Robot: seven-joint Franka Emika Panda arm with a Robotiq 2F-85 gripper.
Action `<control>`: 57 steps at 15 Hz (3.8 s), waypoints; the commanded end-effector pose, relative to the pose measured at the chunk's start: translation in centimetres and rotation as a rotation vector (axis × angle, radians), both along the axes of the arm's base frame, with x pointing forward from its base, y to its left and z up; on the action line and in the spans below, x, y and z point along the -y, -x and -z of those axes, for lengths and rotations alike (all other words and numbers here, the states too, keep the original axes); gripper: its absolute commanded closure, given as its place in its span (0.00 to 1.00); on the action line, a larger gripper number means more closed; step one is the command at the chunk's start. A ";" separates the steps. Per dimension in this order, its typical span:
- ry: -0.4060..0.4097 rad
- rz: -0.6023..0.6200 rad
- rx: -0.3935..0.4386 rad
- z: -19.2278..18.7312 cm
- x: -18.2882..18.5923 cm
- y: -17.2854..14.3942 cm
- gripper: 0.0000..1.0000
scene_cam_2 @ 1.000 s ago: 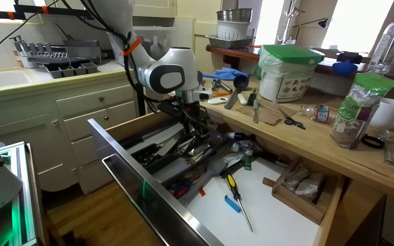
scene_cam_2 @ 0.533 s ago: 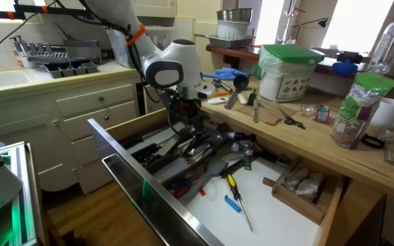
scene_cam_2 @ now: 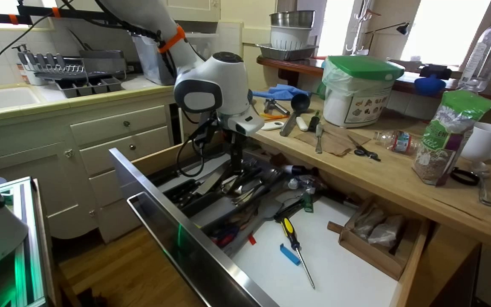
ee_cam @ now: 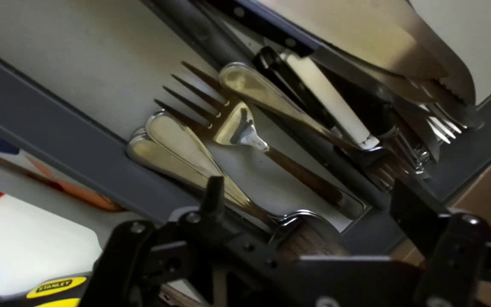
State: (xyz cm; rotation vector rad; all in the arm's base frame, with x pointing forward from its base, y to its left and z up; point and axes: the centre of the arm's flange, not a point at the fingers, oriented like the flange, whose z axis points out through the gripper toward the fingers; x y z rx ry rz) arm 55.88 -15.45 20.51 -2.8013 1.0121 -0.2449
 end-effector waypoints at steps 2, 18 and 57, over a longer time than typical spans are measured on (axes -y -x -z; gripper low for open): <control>-0.099 0.223 0.036 -1.2 0.9 1.6 0.00; -0.191 0.518 -0.004 -0.9 4.1 3.1 0.00; -0.532 1.646 -0.224 2.3 3.6 -3.0 0.00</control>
